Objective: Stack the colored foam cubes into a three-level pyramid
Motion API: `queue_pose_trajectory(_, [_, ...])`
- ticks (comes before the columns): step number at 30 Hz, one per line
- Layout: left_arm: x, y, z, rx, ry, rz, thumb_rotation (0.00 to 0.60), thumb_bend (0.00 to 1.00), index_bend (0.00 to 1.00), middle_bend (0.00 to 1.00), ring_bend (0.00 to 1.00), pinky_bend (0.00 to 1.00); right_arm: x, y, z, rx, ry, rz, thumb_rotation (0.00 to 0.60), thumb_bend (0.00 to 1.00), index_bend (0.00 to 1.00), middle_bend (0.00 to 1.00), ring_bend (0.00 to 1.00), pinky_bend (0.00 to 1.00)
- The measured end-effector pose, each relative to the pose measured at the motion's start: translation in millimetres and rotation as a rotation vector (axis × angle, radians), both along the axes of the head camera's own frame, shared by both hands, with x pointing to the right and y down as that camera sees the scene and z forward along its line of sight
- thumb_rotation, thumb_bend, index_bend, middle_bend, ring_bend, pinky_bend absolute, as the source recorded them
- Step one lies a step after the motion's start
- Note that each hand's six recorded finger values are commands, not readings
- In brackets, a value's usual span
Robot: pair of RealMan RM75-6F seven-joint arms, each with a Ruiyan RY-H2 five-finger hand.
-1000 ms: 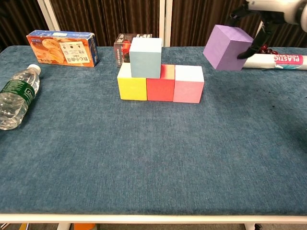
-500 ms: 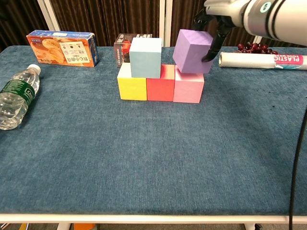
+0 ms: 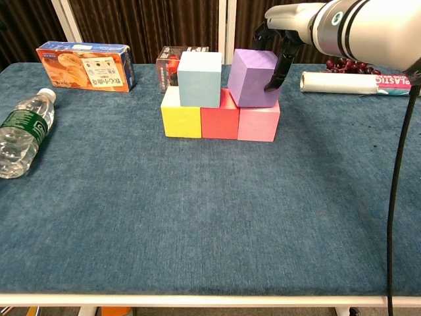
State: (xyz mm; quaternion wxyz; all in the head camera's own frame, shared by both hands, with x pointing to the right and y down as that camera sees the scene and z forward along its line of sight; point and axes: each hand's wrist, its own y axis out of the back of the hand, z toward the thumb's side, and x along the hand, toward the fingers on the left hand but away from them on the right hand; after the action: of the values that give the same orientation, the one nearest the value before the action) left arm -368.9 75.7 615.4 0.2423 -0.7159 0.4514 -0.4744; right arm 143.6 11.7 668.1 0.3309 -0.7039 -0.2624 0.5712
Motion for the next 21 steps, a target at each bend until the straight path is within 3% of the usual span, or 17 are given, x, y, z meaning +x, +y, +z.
queue_pose_trajectory(4, [0, 0, 0, 0.002, 0.003, 0.000, 0.600, 0.05, 0.17, 0.24, 0.22, 0.16, 2, -1, -3, -0.006, 0.020, -0.040, 0.600, 0.08, 0.06, 0.14, 0.00, 0.00])
queue_pose_trajectory(11, [-2, 1, -2, 0.008, 0.000, -0.005, 0.600, 0.05, 0.17, 0.23, 0.22, 0.16, -1, -5, -8, -0.010, 0.038, -0.131, 0.600, 0.07, 0.05, 0.11, 0.00, 0.00])
queue_pose_trajectory(21, [-6, 2, -4, 0.004, 0.000, -0.023, 0.600, 0.05, 0.17, 0.23, 0.20, 0.16, -8, -15, -6, -0.002, 0.068, -0.250, 0.600, 0.08, 0.23, 0.11, 0.00, 0.00])
